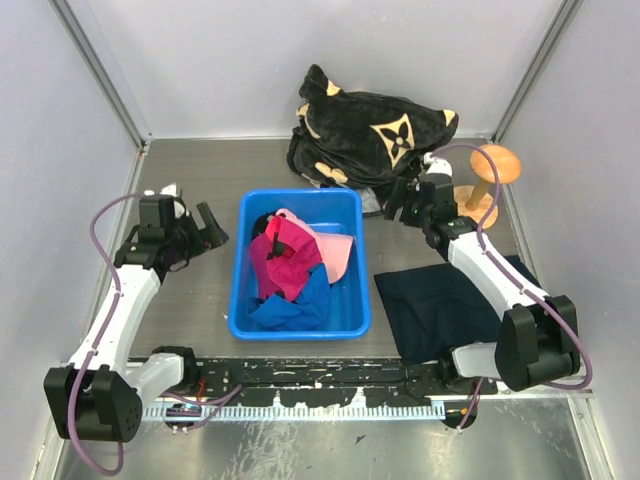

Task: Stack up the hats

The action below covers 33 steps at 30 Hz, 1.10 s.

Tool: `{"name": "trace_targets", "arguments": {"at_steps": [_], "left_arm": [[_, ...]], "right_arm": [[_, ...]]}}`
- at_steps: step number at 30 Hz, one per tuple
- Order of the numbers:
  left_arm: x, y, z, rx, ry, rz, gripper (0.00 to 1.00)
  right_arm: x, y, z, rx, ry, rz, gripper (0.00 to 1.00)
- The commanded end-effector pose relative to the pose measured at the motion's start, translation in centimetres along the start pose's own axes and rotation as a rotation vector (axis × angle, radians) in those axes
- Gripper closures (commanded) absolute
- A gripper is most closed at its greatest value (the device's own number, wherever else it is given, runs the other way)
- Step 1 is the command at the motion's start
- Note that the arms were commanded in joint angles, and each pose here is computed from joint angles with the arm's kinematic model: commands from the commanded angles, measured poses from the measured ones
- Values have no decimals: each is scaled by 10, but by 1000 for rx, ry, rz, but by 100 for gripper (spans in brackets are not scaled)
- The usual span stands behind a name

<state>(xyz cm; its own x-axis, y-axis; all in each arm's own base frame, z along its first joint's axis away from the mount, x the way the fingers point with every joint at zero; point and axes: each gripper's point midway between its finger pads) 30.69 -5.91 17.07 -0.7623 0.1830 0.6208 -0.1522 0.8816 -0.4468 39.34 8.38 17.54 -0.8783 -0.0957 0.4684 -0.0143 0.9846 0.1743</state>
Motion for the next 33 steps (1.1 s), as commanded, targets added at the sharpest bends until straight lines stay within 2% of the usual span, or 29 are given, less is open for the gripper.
{"name": "trace_targets", "arguments": {"at_steps": [1, 4, 7, 13, 17, 19, 22, 26, 30, 33], "left_arm": [[27, 39, 64, 151, 192, -228, 2], [36, 23, 53, 192, 171, -198, 2], [38, 0, 44, 244, 169, -110, 2], [36, -17, 64, 238, 262, -82, 2], [29, -28, 67, 209, 260, -70, 2], [28, -32, 59, 189, 249, -62, 2], [32, -37, 36, 89, 197, -54, 2], [53, -49, -11, -68, 57, -26, 2], [85, -50, -48, -91, -85, -67, 2], [103, -37, -62, -49, -128, -178, 2]], "right_arm": [[26, 4, 59, -98, 283, 62, 16], [47, 28, 77, -89, 371, -8, 16], [67, 47, 82, -141, 383, -90, 16], [90, 83, 97, -150, 438, -186, 16], [89, 95, 103, -109, 444, -178, 17], [85, 103, 107, -87, 455, -186, 23], [78, 115, 114, -42, 476, -189, 38], [65, 133, 120, -15, 491, -211, 76], [47, 172, 108, 9, 472, -260, 85], [23, 214, 89, 15, 439, -304, 87]]}}
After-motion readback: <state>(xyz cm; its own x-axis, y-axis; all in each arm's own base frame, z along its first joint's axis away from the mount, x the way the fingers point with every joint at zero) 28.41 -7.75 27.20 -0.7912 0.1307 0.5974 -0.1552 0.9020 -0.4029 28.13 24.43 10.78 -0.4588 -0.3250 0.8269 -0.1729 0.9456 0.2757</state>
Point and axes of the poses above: each gripper's point midway between its finger pads, its own x axis back along the fingers, its own y axis along the line the jaws close on, z = x × y, and after that the axes turned 5 degrees about x, right-handed
